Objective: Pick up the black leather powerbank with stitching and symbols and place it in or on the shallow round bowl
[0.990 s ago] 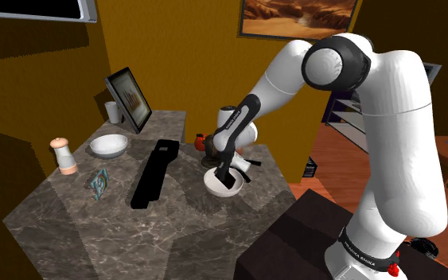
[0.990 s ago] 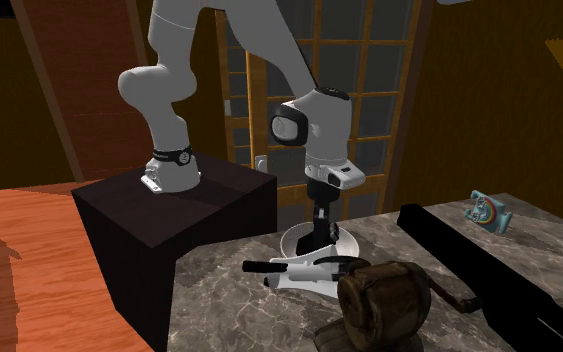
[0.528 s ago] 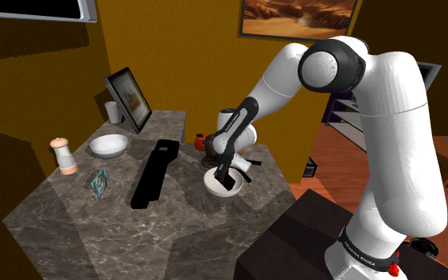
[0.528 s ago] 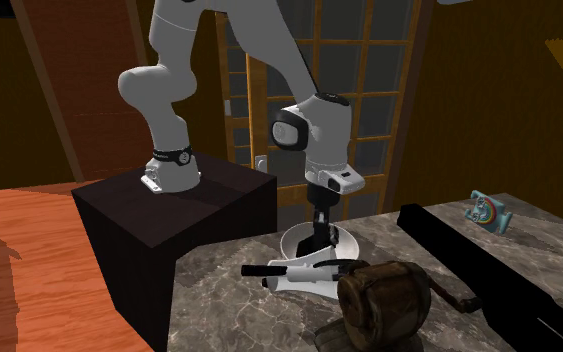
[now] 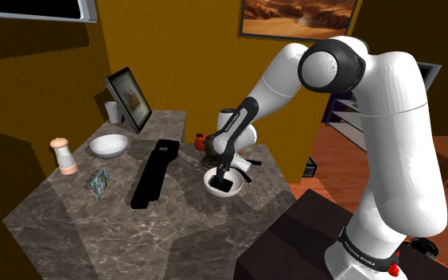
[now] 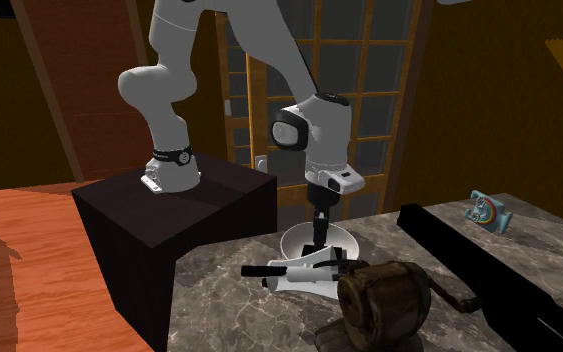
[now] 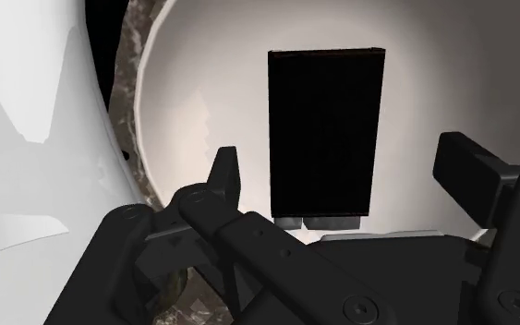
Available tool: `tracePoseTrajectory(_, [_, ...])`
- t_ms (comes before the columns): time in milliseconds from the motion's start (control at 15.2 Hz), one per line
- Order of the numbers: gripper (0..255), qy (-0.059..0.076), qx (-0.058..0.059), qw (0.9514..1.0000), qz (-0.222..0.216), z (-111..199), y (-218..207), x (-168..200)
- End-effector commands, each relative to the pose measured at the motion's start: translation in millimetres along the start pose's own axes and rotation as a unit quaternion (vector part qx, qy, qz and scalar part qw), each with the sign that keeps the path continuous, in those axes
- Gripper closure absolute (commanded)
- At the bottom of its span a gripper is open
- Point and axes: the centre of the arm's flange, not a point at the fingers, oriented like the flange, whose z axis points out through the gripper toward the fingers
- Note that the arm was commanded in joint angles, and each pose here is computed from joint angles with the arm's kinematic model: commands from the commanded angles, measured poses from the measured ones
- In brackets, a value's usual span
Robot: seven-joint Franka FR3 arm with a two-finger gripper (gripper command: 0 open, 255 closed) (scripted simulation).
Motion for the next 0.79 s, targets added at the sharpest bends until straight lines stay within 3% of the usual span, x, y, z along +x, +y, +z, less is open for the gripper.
tracePoseTrajectory(0, [0, 0.000, 0.000, 1.0000, 0.000, -13, 0, 0])
tracePoseTrajectory(198, [0, 0.000, 0.000, 1.0000, 0.000, -50, 0, 0])
tracePoseTrajectory(726, [0, 0.000, 0.000, 1.0000, 0.000, -50, 0, 0])
